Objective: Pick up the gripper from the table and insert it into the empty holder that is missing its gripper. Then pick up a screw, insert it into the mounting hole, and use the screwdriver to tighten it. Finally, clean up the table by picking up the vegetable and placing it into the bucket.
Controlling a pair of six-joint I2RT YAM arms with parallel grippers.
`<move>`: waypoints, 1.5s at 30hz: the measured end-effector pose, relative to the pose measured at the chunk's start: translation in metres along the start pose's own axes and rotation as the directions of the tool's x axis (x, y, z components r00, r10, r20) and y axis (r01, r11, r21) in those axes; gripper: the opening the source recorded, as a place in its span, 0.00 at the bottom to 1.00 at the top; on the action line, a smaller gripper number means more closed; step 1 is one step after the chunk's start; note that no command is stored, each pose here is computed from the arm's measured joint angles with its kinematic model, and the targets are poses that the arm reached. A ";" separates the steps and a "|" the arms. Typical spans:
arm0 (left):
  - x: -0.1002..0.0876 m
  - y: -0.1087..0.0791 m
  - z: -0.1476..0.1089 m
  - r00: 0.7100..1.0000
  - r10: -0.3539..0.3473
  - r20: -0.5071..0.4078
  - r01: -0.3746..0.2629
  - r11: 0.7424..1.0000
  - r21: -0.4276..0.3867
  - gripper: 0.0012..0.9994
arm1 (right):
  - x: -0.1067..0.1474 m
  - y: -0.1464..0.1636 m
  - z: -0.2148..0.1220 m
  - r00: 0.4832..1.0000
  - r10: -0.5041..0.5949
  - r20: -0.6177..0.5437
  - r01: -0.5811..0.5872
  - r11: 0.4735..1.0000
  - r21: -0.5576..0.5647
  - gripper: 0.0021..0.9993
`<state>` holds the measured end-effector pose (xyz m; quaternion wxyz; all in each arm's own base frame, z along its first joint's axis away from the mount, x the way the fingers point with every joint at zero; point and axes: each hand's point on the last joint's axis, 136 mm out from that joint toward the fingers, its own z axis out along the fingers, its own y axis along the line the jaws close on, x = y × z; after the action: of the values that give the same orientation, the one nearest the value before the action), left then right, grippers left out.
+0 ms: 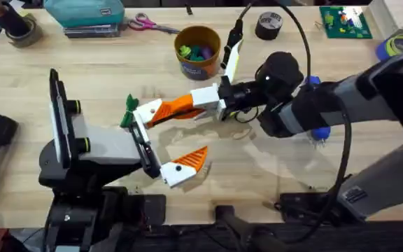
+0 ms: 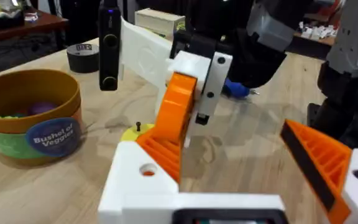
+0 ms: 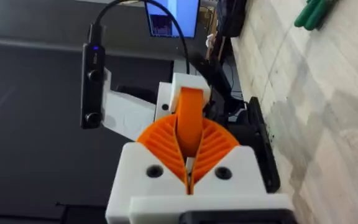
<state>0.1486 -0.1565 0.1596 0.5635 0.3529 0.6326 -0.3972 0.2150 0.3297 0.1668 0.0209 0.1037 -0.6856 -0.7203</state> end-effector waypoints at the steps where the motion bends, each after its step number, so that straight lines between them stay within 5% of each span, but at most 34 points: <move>1: 0.000 0.000 0.000 1.000 0.000 0.000 0.000 1.000 0.000 0.99 | 0.000 0.000 0.000 1.000 0.000 0.002 0.000 1.000 0.000 0.01; 45: 0.000 0.004 0.000 1.000 0.001 0.001 -0.001 1.000 -0.025 0.99 | -0.006 0.000 0.006 1.000 0.016 -0.021 -0.016 1.000 0.008 0.04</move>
<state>0.1524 -0.1543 0.1595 0.5685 0.3460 0.6368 -0.3892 0.2201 0.3362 0.1674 0.0335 0.1061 -0.6891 -0.7161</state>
